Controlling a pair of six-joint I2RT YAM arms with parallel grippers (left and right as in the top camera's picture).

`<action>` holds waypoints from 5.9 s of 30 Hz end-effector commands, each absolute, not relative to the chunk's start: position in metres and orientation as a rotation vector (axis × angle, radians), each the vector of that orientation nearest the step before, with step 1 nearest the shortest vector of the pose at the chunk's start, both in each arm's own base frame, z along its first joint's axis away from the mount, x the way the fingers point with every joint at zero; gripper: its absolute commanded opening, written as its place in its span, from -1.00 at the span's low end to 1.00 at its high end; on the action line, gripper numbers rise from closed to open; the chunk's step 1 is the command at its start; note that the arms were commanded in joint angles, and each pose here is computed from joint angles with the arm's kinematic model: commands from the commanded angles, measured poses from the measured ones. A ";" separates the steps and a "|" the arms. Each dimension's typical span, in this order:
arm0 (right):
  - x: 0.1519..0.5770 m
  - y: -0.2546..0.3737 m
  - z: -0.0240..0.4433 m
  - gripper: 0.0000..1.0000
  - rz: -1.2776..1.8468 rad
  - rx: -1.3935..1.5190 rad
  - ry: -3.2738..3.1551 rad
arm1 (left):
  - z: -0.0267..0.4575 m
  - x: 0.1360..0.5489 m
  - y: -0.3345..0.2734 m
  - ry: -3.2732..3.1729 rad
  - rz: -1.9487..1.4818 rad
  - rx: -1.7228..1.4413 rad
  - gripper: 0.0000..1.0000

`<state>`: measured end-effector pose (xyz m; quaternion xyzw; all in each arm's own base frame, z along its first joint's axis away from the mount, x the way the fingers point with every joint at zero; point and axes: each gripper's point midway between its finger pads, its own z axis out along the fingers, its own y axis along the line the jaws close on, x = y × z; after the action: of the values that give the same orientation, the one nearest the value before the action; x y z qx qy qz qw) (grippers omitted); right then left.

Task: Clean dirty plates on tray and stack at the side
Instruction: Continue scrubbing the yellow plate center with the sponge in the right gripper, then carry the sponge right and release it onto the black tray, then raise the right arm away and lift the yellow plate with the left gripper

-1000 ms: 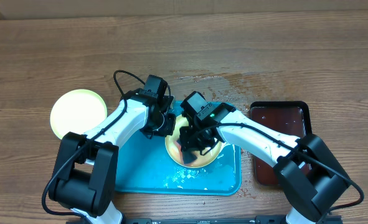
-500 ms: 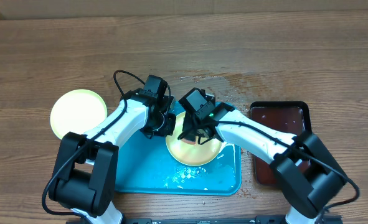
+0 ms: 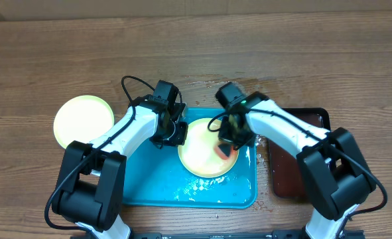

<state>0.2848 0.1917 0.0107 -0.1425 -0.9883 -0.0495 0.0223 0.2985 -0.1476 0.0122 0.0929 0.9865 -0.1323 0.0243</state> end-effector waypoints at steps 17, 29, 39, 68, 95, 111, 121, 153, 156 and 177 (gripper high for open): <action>0.229 0.265 0.008 -0.92 -0.504 0.619 -2.890 | 0.005 0.295 -0.141 3.085 -0.378 0.255 -0.92; 0.222 0.310 0.020 -0.92 -0.735 0.558 -2.861 | 0.005 0.294 -0.141 3.088 -0.379 0.255 -0.91; 0.300 0.299 0.017 -0.92 -0.691 -0.102 -3.138 | 0.004 0.289 -0.140 3.109 -0.372 0.253 -0.91; 0.253 0.227 0.005 -0.92 -0.425 0.322 -2.939 | 0.004 0.291 -0.140 3.103 -0.377 0.232 -0.91; 0.279 0.242 0.024 -0.92 -0.316 0.360 -3.092 | 0.004 0.291 -0.137 3.111 -0.384 0.213 -0.91; 0.320 0.186 0.140 -0.92 0.024 -0.024 -3.248 | 0.004 0.290 -0.136 3.114 -0.383 0.218 -0.92; 0.307 0.067 0.147 -0.92 0.439 -0.557 -3.041 | 0.004 0.289 -0.136 3.114 -0.382 0.247 -0.92; 0.296 0.011 0.082 0.82 0.290 -0.728 -2.888 | 0.005 0.289 -0.137 3.110 -0.387 0.256 -0.92; 0.321 0.014 0.117 0.83 0.241 -0.735 -2.986 | 0.005 0.291 -0.140 3.100 -0.414 0.257 -0.92; 0.369 0.069 0.375 0.95 -0.611 -0.527 -3.606 | 0.008 0.291 -0.149 3.075 -0.499 0.328 0.74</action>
<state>0.3778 0.0571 0.3515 -0.1618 -0.9474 -0.1172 -0.2500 0.2942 -0.1504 0.0134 0.1038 0.9823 -0.1550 0.0155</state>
